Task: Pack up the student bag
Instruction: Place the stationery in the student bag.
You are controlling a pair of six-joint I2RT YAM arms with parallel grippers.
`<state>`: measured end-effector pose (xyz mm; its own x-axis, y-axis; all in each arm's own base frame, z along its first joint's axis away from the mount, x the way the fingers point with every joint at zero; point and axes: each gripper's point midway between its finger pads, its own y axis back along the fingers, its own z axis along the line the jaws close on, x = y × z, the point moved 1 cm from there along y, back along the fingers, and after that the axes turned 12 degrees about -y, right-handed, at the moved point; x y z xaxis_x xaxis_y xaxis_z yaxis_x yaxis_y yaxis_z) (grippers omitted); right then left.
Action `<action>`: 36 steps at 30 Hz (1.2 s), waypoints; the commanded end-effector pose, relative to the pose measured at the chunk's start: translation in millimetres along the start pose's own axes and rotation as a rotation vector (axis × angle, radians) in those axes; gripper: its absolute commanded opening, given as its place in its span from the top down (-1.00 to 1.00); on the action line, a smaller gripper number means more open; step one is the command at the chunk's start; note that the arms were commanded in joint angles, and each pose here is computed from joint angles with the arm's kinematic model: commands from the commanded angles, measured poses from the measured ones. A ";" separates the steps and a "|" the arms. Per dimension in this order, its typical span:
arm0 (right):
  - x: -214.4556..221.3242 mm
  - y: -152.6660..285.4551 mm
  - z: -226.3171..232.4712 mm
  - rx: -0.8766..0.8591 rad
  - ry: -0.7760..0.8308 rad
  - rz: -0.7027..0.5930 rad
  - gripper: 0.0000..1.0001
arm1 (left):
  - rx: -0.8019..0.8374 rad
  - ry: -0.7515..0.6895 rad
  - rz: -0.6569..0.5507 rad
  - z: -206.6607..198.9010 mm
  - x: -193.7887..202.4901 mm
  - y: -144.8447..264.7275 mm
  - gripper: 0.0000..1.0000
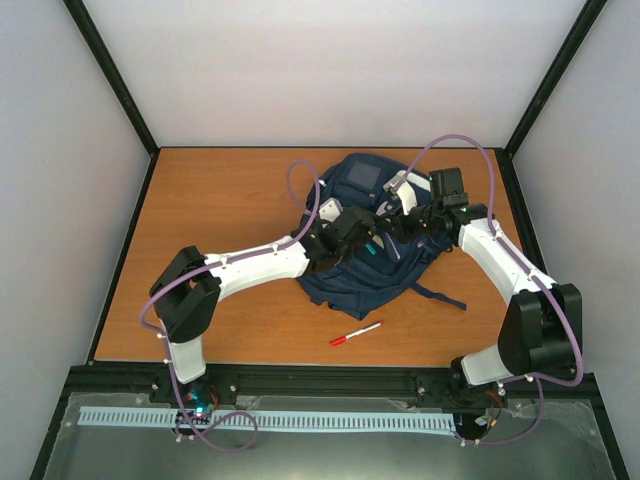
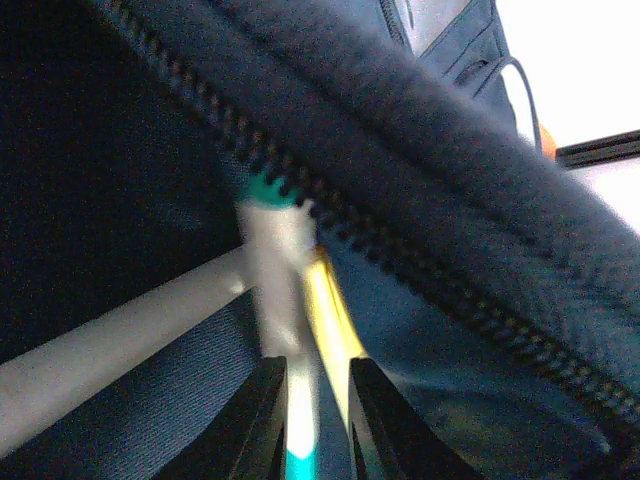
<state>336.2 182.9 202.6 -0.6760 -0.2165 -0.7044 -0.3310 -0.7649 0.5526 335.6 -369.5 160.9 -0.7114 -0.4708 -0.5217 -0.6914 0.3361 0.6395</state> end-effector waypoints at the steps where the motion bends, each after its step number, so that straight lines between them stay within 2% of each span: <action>1: -15.5 9.9 -0.1 0.016 0.043 -0.047 0.94 | 0.036 0.052 -0.072 -13.0 -21.0 1.7 0.58; 10: -15.6 10.2 -0.5 0.017 0.042 -0.048 0.94 | 0.095 0.029 -0.027 -24.2 -18.9 12.4 0.51; 14: -15.5 10.0 0.2 0.016 0.044 -0.048 0.95 | 0.201 -0.086 0.050 -46.3 -9.9 24.4 0.50; 19: -15.5 9.8 -0.6 0.015 0.043 -0.047 0.94 | 0.223 -0.200 0.107 -47.5 8.3 42.1 0.49; 26: -16.0 10.3 -0.1 0.016 0.047 -0.048 0.94 | 0.207 -0.441 0.139 -33.8 22.7 65.3 0.47; 36: -16.0 10.8 0.7 0.014 0.048 -0.049 0.94 | 0.327 -0.914 0.268 -13.6 69.0 88.0 0.41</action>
<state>336.1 182.8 202.6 -0.6738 -0.2185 -0.7059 -0.3308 -0.7650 0.5526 255.9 -386.0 197.2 -0.6947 0.1811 -0.6961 -0.4877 0.5928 0.6409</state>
